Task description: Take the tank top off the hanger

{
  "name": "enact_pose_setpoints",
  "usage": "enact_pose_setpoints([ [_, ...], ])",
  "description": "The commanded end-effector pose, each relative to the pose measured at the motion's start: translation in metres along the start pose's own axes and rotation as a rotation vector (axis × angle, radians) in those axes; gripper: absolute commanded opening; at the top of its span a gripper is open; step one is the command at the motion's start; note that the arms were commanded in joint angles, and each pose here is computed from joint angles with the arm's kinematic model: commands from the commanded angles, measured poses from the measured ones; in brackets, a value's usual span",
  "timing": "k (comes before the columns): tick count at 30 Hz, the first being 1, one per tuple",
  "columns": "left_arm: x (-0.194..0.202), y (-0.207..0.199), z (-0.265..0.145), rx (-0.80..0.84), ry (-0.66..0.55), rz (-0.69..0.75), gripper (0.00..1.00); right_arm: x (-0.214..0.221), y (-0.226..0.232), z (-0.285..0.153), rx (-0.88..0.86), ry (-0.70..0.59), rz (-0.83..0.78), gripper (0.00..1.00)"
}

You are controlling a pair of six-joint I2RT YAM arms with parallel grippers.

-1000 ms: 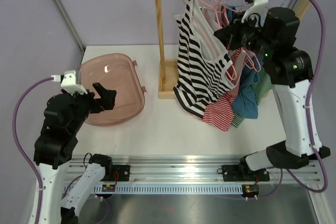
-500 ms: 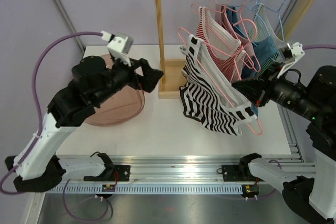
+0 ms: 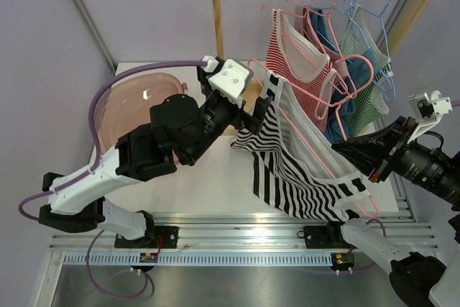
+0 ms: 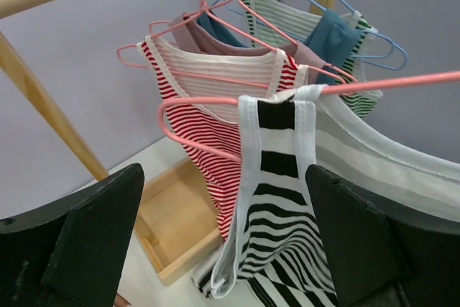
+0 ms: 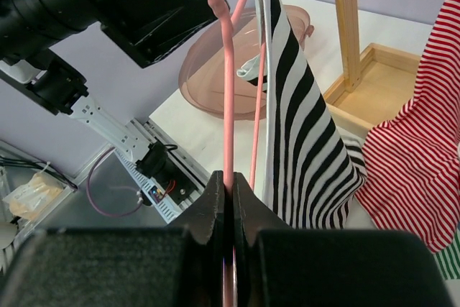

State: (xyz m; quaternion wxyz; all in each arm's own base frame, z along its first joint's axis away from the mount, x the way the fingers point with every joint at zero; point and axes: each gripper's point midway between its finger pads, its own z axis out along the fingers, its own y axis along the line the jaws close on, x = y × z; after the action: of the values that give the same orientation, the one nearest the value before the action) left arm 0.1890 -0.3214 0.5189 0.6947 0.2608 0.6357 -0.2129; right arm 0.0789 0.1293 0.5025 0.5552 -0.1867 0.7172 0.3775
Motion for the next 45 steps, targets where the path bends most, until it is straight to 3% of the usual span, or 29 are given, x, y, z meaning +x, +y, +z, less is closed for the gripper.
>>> enact_pose_setpoints([
  [1, -0.021, 0.019, 0.002, -0.106, -0.079, -0.010, 0.99, -0.007, 0.014, 0.001, -0.071, -0.014, 0.004, 0.00],
  [14, 0.000, -0.023, 0.014, 0.050, -0.045, -0.057, 0.99, -0.010, 0.014, 0.003, -0.081, -0.028, -0.008, 0.00],
  [18, 0.013, -0.021, 0.024, 0.001, -0.014, -0.030, 0.88, -0.010, 0.016, 0.002, -0.089, -0.032, -0.009, 0.00],
  [19, 0.011, -0.019, 0.025, -0.010, -0.015, -0.030, 0.76, -0.011, 0.016, 0.002, -0.090, -0.034, -0.009, 0.00],
  [25, 0.010, -0.005, 0.025, -0.076, -0.012, -0.039, 0.32, -0.001, 0.007, 0.005, -0.065, -0.017, -0.022, 0.00],
  [26, 0.014, -0.003, 0.025, -0.084, -0.005, -0.043, 0.18, 0.002, 0.006, 0.006, -0.064, -0.010, -0.024, 0.00],
  [29, 0.026, 0.021, 0.022, -0.160, 0.020, -0.090, 0.00, 0.020, -0.002, 0.010, -0.058, 0.022, -0.026, 0.00],
  [34, 0.055, 0.084, 0.015, -0.282, 0.067, -0.252, 0.00, 0.061, -0.016, 0.013, -0.047, 0.101, -0.007, 0.00],
  [38, 0.083, 0.114, 0.017, -0.339, 0.129, -0.308, 0.00, 0.085, -0.010, 0.020, -0.137, 0.137, 0.025, 0.00],
  [45, 0.121, 0.139, 0.019, -0.407, 0.226, -0.395, 0.00, 0.080, -0.004, 0.013, -0.172, 0.020, -0.053, 0.00],
])
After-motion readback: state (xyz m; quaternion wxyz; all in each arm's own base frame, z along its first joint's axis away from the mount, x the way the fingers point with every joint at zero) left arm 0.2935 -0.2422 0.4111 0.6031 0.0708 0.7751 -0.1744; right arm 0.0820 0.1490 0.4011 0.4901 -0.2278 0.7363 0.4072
